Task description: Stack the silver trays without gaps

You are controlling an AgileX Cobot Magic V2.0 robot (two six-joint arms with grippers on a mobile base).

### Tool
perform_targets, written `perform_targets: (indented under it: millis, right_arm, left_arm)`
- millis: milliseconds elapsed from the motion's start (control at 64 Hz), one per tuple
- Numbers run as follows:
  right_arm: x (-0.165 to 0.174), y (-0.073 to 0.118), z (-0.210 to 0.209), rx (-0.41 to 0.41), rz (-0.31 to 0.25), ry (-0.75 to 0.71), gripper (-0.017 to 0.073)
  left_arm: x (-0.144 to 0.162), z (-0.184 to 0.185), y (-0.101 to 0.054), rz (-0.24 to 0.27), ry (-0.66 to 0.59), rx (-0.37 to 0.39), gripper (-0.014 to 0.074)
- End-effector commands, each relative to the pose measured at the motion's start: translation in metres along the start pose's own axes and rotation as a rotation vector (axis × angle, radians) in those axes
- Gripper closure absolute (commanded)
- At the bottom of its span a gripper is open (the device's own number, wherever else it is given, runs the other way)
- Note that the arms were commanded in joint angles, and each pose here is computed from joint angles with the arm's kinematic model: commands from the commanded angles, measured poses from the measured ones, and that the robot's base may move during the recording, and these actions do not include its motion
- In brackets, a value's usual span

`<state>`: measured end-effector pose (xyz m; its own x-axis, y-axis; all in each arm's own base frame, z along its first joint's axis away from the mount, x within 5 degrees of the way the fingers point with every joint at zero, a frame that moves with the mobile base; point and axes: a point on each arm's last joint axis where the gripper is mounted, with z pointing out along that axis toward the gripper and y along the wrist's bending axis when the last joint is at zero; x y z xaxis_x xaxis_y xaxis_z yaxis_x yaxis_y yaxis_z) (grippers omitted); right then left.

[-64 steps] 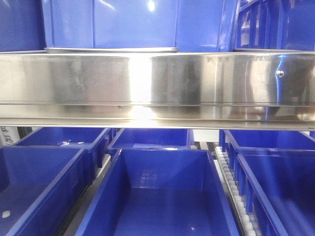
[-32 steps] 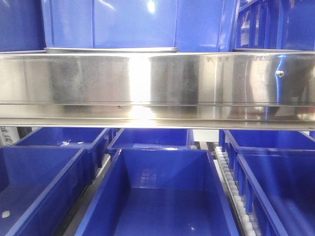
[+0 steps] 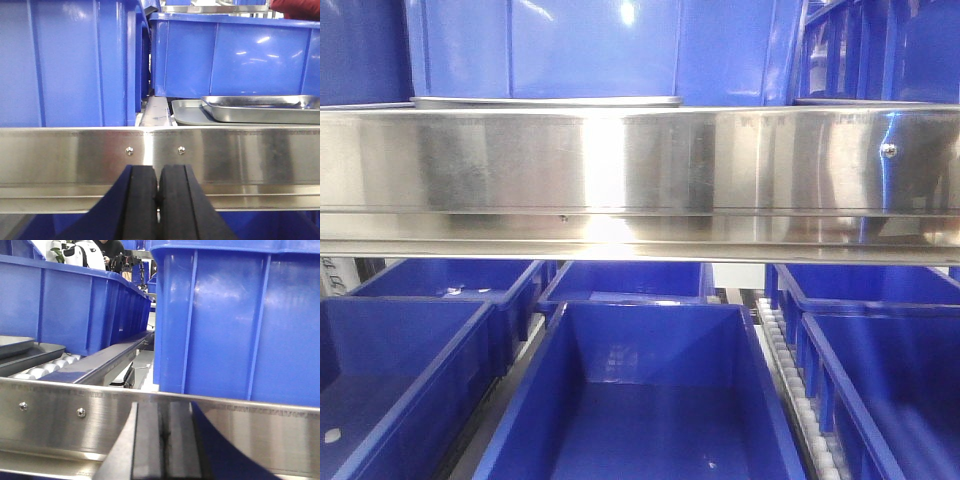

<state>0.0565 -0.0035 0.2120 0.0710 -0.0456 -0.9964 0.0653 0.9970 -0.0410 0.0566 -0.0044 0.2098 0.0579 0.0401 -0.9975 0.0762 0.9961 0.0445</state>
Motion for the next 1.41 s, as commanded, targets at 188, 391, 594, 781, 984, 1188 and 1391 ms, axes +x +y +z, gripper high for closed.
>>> perform_targets:
  millis: [188,391,594,781,984,1188,1391]
  right_arm:
    - [-0.0020,-0.0003,-0.0004,0.004,-0.001,-0.022,0.0638]
    - [-0.0020,-0.0003,-0.0004,0.004,-0.001,-0.022,0.0638]
    - [-0.0020,-0.0003,-0.0004,0.004,-0.001,-0.022,0.0638]
    - [-0.0020,-0.0003,-0.0004,0.004,-0.001,-0.022,0.0638]
    - [-0.0020,-0.0003,-0.0004,0.004,-0.001,-0.022,0.0638]
    - [-0.0020,-0.0003,-0.0004,0.004,-0.001,-0.022,0.0638]
    - [-0.0020,-0.0003,-0.0004,0.004,-0.001,-0.022,0.0638]
  left_arm:
    - [-0.0017,-0.0004,-0.0004,0.030,-0.015,0.006,0.0602]
    - [-0.0020,-0.0004,-0.0004,0.028,-0.017,0.006,0.0602]
    - [-0.0028,-0.0005,-0.0004,0.028,-0.026,0.007,0.0602]
    - [-0.0034,-0.0005,-0.0004,-0.005,-0.033,0.007,0.0602]
    - [-0.0062,-0.0006,-0.0004,-0.005,-0.064,0.007,0.0602]
    - [-0.0073,-0.0007,-0.0004,-0.005,-0.076,0.008,0.0602]
    - [-0.0073,-0.0007,-0.0004,-0.005,-0.076,0.008,0.0602]
